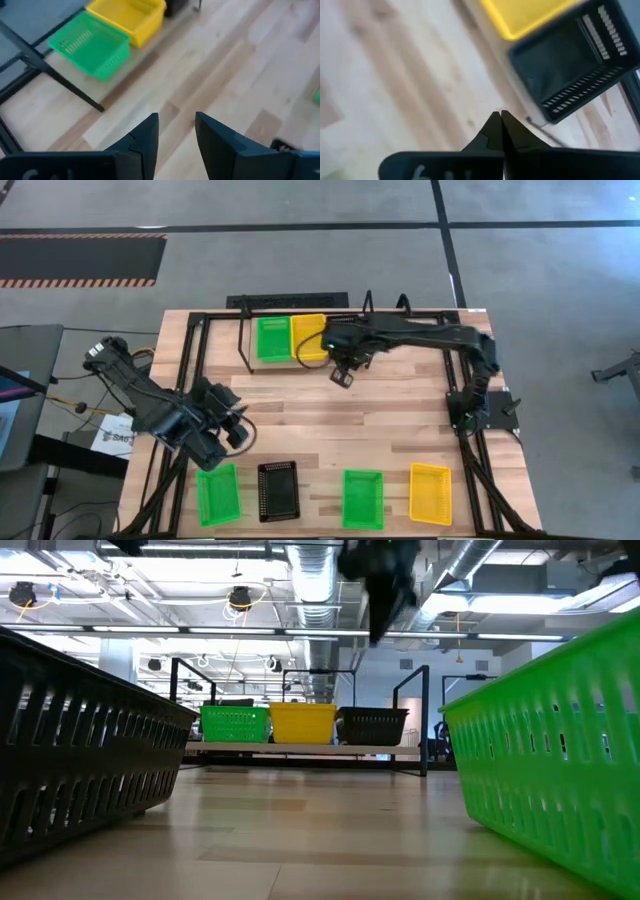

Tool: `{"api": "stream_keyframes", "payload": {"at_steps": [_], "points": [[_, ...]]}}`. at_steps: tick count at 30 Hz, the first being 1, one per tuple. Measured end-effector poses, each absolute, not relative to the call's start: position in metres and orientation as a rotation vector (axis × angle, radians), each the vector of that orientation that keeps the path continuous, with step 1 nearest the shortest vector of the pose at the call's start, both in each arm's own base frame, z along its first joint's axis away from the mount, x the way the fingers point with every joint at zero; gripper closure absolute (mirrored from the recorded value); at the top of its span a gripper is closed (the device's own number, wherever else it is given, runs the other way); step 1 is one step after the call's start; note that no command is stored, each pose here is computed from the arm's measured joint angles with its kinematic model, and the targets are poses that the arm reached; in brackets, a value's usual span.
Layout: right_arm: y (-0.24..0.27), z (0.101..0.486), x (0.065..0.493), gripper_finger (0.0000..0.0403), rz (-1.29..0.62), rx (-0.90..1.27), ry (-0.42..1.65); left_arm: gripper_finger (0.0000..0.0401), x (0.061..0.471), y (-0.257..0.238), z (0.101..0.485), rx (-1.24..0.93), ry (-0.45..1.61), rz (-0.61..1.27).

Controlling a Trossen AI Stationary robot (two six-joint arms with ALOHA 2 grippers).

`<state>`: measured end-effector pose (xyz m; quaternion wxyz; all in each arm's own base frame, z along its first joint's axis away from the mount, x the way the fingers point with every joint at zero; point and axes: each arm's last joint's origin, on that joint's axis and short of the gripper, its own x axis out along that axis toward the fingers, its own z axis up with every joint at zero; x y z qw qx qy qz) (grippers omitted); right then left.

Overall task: Stack baskets on shelf by color
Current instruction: Stack the black bin on top of the black bins on the shelf

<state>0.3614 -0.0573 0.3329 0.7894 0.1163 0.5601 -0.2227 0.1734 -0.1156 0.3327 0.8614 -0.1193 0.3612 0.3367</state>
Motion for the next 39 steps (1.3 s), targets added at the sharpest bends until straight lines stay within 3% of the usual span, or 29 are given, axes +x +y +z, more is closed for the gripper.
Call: {"api": "stream_keyframes", "payload": {"at_steps": [7,12,15,19,26,31,39], "points": [[-0.002,0.400,0.312,0.0388,-0.417,0.291,0.972,0.0285,0.217,-0.134,0.309,-0.204,0.980,0.469],[0.018,0.429,0.278,0.0372,-0.407,0.340,0.852,0.0285,0.251,-0.146,0.289,-0.149,1.089,0.218],[0.024,0.440,0.263,0.0368,-0.373,0.347,0.812,0.0285,0.270,-0.144,0.271,-0.120,1.154,0.169],[0.030,0.450,0.248,0.0369,-0.317,0.315,0.780,0.0285,0.293,-0.136,0.239,-0.095,1.274,0.182],[0.037,0.457,0.237,0.0369,-0.264,0.279,0.763,0.0285,0.312,-0.135,0.194,-0.248,1.525,0.074],[0.037,0.454,0.235,0.0369,-0.262,0.244,0.801,0.0285,0.318,-0.139,0.188,-0.293,1.505,0.057],[0.034,0.450,0.240,0.0369,-0.269,0.216,0.832,0.0285,0.333,-0.140,0.211,-0.341,1.416,0.054]]}}
